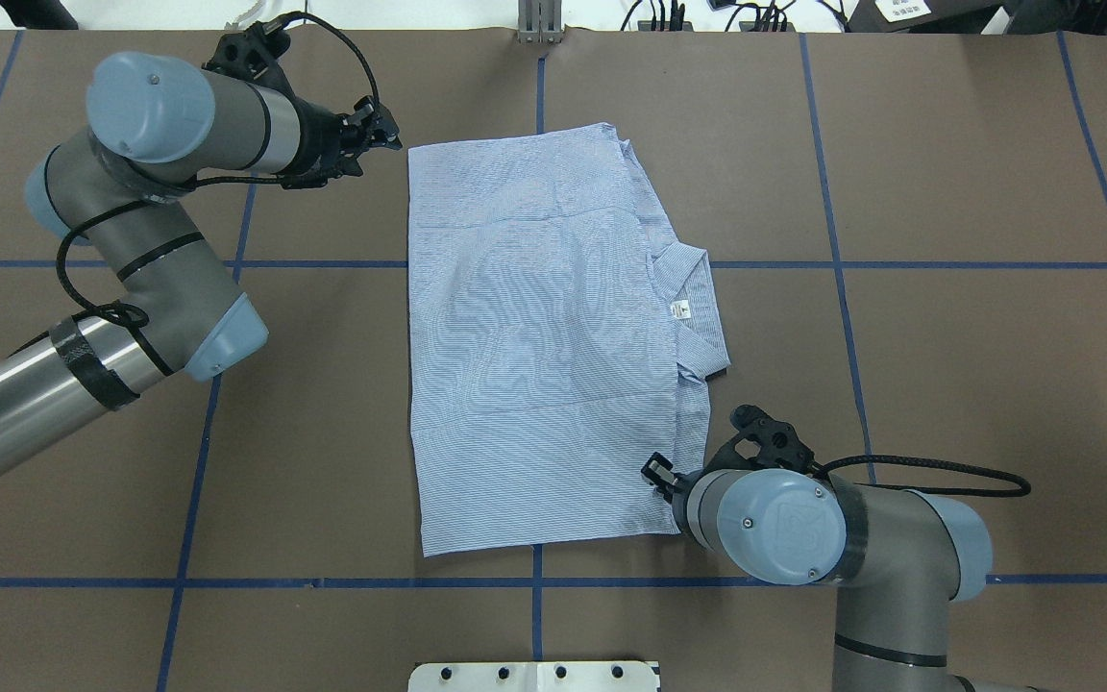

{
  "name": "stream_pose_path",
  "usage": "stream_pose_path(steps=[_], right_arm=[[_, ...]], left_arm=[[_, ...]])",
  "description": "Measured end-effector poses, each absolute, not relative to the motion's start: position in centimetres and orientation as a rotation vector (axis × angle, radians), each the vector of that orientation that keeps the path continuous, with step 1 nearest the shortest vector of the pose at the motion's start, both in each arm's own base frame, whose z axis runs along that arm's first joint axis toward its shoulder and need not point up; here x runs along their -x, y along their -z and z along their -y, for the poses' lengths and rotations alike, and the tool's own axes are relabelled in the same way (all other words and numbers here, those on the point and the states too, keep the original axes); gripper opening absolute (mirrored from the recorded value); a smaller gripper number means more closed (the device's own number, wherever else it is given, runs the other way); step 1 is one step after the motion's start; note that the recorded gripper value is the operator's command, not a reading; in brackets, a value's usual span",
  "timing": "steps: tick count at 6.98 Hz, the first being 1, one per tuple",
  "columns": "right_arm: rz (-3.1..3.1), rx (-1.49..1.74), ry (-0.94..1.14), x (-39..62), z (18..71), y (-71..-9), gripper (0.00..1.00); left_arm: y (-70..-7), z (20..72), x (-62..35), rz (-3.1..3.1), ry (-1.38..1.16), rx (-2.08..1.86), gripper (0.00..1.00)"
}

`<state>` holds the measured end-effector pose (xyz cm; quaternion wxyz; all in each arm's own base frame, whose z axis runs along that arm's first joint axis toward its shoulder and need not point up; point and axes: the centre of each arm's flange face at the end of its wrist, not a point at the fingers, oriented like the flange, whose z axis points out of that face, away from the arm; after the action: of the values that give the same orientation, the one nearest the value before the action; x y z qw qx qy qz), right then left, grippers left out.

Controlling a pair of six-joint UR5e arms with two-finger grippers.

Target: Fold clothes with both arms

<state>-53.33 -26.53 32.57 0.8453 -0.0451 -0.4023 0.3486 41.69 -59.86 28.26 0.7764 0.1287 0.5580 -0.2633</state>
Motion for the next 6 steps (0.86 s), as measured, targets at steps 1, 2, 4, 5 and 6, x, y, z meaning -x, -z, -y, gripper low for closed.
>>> stream_pose_path(steps=[1,2,4,5,6], right_arm=[[0.851,0.097,-0.737,53.3,26.5,-32.4,0.0],[0.856,0.099,-0.737,53.3,26.5,-32.2,0.0],[0.864,0.101,-0.738,52.9,26.5,-31.8,0.0],[0.867,0.101,-0.738,52.4,26.4,-31.4,0.0],[0.86,0.101,-0.739,51.9,26.3,-30.9,0.0]], left_arm=[[-28.2,59.8,-41.6,-1.21,0.569,-0.28,0.65],[-28.1,59.7,-41.6,-1.212,0.569,-0.28,0.65],[-27.8,59.5,-41.3,-1.219,0.567,-0.283,0.65],[-27.8,58.9,-40.8,-1.226,0.565,-0.286,0.65],[-28.0,57.8,-40.0,-1.233,0.564,-0.283,0.65]])
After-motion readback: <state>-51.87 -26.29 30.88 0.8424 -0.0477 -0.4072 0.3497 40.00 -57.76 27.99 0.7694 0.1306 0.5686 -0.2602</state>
